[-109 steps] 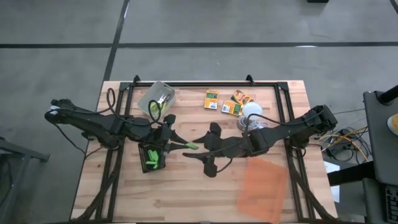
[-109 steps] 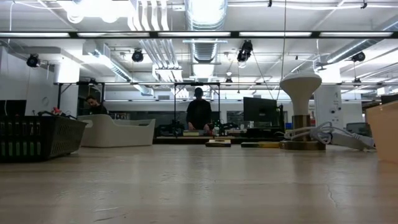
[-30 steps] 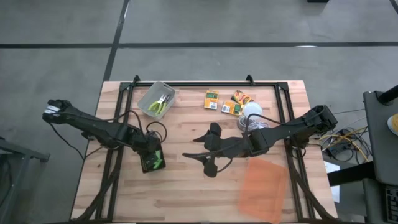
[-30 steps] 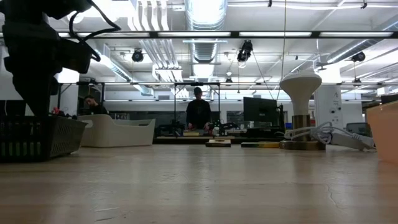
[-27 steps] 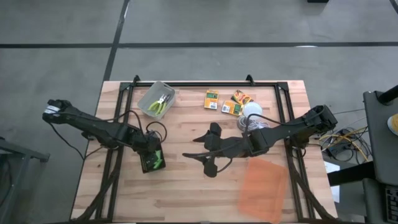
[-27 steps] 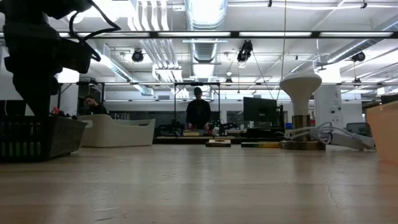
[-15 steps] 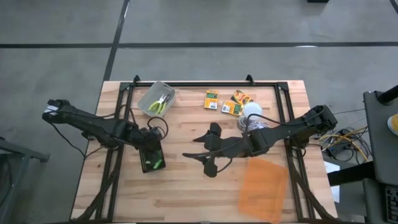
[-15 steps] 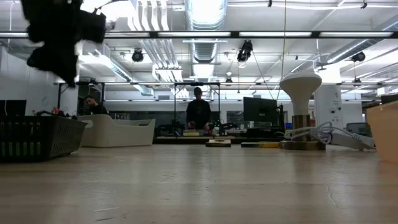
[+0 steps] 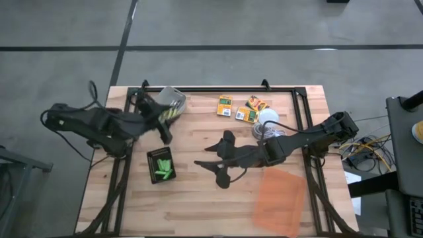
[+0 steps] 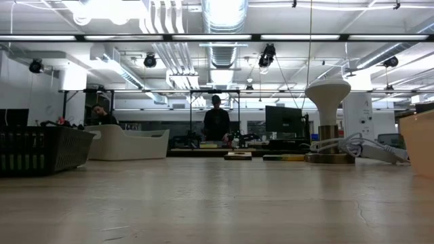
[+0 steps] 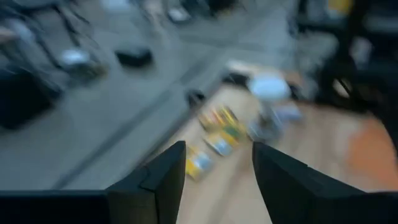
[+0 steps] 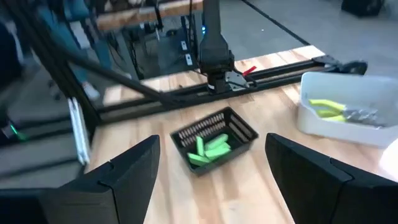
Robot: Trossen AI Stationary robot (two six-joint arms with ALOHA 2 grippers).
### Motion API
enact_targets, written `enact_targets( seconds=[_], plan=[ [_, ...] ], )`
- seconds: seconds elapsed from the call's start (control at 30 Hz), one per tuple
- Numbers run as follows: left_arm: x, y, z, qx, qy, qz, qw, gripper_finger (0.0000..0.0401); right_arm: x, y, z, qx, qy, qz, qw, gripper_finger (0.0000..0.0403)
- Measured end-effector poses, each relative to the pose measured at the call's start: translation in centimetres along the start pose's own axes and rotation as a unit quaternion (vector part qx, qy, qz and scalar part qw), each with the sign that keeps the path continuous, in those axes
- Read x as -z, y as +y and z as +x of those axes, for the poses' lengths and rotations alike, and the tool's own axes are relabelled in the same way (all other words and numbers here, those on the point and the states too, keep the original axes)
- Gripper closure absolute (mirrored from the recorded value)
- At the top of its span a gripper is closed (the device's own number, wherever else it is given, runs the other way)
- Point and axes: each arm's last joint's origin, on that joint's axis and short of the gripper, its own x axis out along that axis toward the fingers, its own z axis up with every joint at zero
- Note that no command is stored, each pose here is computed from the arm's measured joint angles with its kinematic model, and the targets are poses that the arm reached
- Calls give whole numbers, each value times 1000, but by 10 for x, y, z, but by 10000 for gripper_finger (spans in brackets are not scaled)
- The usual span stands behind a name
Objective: Pick & Place School Supplies
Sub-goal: Adjust the lamp on the table
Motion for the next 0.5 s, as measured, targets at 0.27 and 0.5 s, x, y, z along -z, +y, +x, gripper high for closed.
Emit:
enact_targets(
  seconds=[0.27, 0.5],
  plan=[
    [-20, -7, -5, 74, -72, 144, 984, 213, -25, -2, -18, -12, -40, 43, 998, 121],
    [-17, -9, -3, 85, -67, 120, 987, 224, -44, -15, -56, 16, -61, 85, 994, 112]
  ],
)
